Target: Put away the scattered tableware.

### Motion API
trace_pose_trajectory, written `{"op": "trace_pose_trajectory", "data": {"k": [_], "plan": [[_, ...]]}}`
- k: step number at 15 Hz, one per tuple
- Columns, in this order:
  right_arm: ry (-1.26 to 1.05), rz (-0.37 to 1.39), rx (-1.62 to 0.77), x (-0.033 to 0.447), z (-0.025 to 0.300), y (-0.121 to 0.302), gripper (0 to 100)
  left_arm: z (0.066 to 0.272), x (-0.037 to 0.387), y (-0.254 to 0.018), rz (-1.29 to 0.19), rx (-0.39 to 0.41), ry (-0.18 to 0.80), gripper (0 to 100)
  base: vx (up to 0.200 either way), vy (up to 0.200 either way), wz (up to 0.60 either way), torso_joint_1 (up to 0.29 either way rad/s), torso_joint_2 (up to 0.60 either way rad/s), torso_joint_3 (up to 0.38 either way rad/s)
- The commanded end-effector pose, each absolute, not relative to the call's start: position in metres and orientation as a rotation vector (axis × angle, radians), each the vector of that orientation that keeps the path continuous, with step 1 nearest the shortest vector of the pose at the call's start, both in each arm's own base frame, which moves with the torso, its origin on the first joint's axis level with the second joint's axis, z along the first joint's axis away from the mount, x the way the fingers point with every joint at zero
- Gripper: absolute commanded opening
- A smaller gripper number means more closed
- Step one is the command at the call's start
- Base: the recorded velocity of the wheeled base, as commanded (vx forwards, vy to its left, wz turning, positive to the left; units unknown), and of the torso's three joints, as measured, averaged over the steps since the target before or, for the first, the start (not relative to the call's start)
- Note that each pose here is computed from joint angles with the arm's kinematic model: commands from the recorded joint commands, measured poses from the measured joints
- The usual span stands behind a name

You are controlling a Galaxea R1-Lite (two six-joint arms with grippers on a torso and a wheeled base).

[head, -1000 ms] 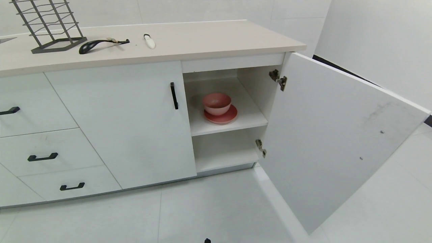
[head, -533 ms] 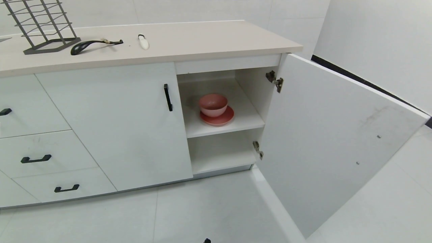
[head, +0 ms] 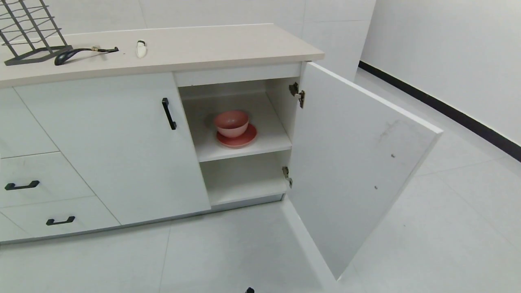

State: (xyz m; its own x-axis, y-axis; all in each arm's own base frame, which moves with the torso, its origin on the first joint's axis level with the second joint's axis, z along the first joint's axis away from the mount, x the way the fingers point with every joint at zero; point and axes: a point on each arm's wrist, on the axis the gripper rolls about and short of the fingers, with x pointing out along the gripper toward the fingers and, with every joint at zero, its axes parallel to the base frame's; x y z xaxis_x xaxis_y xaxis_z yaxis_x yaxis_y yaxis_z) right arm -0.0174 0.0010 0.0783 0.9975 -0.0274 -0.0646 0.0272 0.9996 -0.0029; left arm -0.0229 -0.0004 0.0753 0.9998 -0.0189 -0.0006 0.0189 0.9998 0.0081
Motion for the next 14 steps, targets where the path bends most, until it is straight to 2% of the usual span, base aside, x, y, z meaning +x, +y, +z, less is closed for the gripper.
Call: {"op": "trace_pose_trajectory", "data": {"k": [1,2,5,14], "plan": [[0.069,-0.024,-0.003,-0.0171,0.0783,0.0010,100,0.0753,-0.0228,-0.0004,-0.020,0.008,0.001,100,-0.200,0.000,0.00,0.002,0.00,0.002],[0.060,-0.020,-0.003,-0.0178,0.0782,0.0010,100,0.0753,-0.0228,-0.0004,-0.020,0.008,0.001,100,-0.200,0.000,0.00,-0.022,-0.02,0.012],[-0.006,0.012,-0.003,-0.0230,0.0766,0.0003,100,0.0752,-0.0228,-0.0004,-0.020,0.009,0.003,100,0.000,-0.200,0.00,0.012,0.01,-0.004],[-0.006,0.012,-0.008,-0.0230,0.0766,0.0003,100,0.0752,-0.0228,-0.0004,-0.020,0.009,0.003,100,0.000,-0.200,0.00,0.003,0.00,0.002]]}}
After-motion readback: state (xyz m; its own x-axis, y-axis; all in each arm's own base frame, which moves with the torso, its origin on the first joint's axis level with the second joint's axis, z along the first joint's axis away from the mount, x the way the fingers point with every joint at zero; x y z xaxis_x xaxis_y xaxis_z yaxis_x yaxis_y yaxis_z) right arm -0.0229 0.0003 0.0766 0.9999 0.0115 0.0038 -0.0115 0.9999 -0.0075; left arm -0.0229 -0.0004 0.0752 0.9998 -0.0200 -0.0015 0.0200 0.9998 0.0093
